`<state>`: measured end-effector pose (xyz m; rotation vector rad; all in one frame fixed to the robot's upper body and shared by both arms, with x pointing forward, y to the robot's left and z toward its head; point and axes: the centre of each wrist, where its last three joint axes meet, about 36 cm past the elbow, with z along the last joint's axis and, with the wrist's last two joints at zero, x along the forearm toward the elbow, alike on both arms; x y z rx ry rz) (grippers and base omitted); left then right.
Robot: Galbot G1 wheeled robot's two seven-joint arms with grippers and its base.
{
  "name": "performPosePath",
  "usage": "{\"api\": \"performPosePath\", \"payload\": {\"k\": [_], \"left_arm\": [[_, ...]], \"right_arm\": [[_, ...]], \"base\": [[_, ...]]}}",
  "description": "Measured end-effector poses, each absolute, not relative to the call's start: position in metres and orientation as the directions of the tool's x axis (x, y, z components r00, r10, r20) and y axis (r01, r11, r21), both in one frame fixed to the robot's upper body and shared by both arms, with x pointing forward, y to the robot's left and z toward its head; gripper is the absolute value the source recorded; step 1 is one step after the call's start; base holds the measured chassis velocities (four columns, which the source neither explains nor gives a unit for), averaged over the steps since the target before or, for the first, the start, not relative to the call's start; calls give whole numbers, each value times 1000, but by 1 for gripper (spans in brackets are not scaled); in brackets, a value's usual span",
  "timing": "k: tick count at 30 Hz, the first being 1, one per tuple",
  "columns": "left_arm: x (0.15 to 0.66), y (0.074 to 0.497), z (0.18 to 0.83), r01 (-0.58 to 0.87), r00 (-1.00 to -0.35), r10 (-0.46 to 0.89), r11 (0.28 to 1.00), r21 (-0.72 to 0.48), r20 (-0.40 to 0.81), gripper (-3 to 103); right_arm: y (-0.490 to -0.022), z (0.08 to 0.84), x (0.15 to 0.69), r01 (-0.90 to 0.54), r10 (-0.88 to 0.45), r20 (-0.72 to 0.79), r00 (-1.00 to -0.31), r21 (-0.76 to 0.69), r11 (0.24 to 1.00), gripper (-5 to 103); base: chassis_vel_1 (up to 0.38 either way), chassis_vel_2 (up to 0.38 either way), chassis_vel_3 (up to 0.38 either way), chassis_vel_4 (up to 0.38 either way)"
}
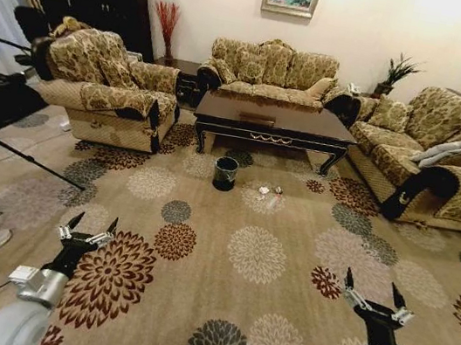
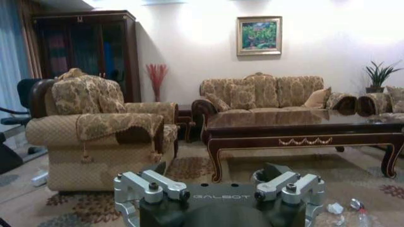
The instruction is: Move to the front of the table and pick up the trash from the floor, then place it into the trash bin.
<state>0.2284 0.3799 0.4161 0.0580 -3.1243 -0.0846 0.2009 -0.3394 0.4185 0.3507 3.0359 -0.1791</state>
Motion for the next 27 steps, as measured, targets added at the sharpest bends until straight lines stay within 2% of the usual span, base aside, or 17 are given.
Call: {"api": "performPosePath", "payload": {"k": [27], "left_arm": [[229, 371, 408, -49, -999, -49, 996, 75, 0, 100]], "right_arm": [[-322, 410, 203, 206, 191, -112, -975, -150, 967, 100]], "base": [[0, 0, 0, 0]]}}
